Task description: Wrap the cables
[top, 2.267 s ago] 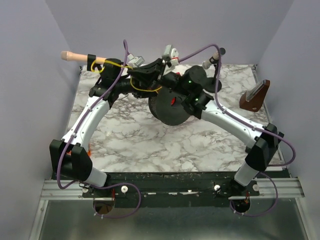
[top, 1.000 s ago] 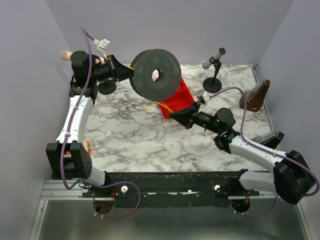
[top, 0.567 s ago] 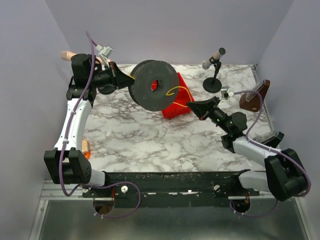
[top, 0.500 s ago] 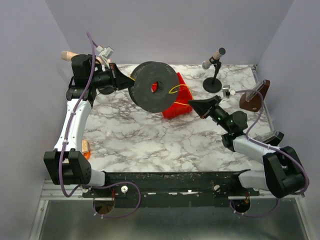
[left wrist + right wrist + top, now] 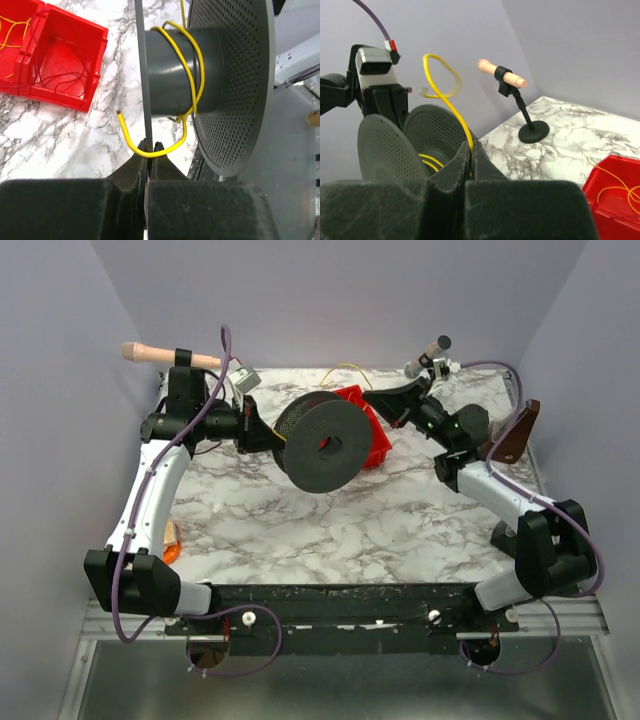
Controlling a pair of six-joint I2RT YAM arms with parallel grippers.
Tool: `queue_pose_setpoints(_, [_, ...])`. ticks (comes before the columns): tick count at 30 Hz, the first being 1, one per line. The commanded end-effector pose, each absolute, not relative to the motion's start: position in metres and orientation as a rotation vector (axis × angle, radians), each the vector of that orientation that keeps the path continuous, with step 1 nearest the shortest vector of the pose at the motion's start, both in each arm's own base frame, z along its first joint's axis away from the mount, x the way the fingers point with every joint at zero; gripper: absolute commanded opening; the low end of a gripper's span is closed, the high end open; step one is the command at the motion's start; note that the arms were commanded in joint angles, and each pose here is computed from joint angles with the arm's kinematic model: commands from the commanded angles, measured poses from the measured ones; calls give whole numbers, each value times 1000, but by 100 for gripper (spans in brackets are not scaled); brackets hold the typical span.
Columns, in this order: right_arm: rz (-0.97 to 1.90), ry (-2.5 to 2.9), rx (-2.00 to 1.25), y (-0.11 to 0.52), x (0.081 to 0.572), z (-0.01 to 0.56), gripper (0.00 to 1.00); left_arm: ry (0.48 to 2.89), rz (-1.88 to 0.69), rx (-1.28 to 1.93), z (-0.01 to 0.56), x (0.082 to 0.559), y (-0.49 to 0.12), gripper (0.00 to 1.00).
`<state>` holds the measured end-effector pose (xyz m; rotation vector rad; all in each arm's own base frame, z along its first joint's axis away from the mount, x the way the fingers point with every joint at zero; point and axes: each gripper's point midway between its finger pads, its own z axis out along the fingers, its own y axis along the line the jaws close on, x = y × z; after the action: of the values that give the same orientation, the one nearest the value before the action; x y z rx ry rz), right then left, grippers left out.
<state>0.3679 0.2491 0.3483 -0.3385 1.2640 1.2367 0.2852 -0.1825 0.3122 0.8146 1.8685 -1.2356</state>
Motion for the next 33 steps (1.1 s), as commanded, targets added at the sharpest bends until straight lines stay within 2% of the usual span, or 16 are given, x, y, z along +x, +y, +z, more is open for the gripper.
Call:
queue_pose_setpoints(1, [1208,1203,-388,253,380,387,1,1852,-1236,960,303,250,-191,0])
queue_pose_setpoints(12, [1229,1117,-626,303,342,419,1,1866,-1289,1026,302,241,-223,0])
queue_pose_setpoints(19, [1200,1086,-952,309,305,381,1,1880,-1257,975,308,251,-223,0])
queue_pose_setpoints(27, [1020,1070,-1101,303,300,363,1,1937,-1182,985,296,258,-218,0])
queue_pose_setpoints(33, [917,1060,-1281,313,294,334,11,1950,-1046,1003,290,268,-209,0])
